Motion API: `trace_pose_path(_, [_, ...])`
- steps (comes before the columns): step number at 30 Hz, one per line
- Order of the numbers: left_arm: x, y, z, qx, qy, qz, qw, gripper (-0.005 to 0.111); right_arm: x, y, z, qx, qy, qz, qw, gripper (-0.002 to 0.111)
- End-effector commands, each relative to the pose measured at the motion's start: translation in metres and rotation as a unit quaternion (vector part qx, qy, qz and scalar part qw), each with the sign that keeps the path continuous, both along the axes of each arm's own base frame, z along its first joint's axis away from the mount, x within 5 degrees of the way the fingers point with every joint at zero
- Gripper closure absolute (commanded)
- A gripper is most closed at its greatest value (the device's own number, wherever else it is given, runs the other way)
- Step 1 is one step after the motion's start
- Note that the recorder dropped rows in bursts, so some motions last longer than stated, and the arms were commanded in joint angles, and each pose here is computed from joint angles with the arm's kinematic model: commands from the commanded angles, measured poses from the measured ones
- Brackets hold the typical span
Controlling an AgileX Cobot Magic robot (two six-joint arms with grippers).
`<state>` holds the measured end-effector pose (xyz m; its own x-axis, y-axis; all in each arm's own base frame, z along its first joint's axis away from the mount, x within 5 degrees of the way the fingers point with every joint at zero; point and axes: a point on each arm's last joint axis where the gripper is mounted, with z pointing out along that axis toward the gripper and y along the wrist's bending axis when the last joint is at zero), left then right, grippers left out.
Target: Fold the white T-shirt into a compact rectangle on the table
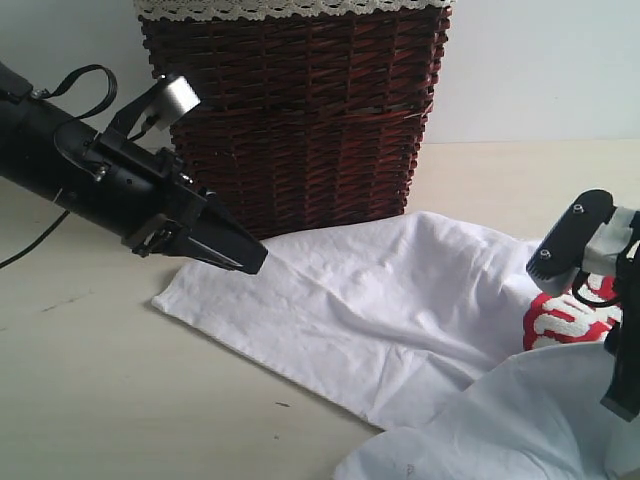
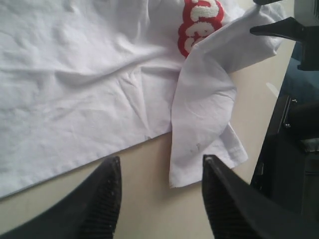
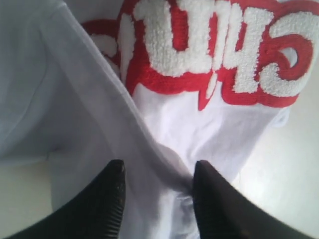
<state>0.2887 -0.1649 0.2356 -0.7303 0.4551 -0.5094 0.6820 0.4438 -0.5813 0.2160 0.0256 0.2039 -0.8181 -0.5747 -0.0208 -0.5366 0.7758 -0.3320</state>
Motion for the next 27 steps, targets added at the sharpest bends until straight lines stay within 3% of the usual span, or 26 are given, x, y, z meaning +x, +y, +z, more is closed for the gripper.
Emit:
trace_pose_path(1, [-0.003, -0.002, -0.001, -0.006, 0.010, -0.004, 1.000, 0.057, 0.004, -0.003, -0.003, -0.019, -0.005, -0.002, 1.000, 0.072])
trace_pose_path(3, [-0.004, -0.002, -0.002, -0.005, 0.011, -0.005, 1.000, 0.057, 0.006, -0.004, -0.001, -0.022, -0.025, -0.021, 0.999, 0.069])
trace_pose_path(8, [-0.005, -0.002, -0.007, -0.011, 0.011, 0.003, 1.000, 0.057, 0.015, -0.003, 0.015, -0.019, -0.040, -0.048, 0.998, 0.049])
trace_pose_path(13, [-0.006, -0.001, -0.008, -0.010, 0.012, 0.004, 1.000, 0.057, 0.016, -0.001, 0.011, -0.030, 0.003, -0.013, 0.999, 0.051])
trace_pose_path(19, [-0.006, -0.001, -0.008, -0.007, 0.011, 0.002, 1.000, 0.057, 0.013, 0.010, -0.005, 0.015, 0.084, 0.027, 0.996, 0.053])
trace_pose_path(27, [-0.006, -0.001, -0.008, -0.007, 0.011, 0.002, 1.000, 0.057, 0.019, 0.004, -0.005, -0.028, 0.085, 0.057, 0.994, 0.055])
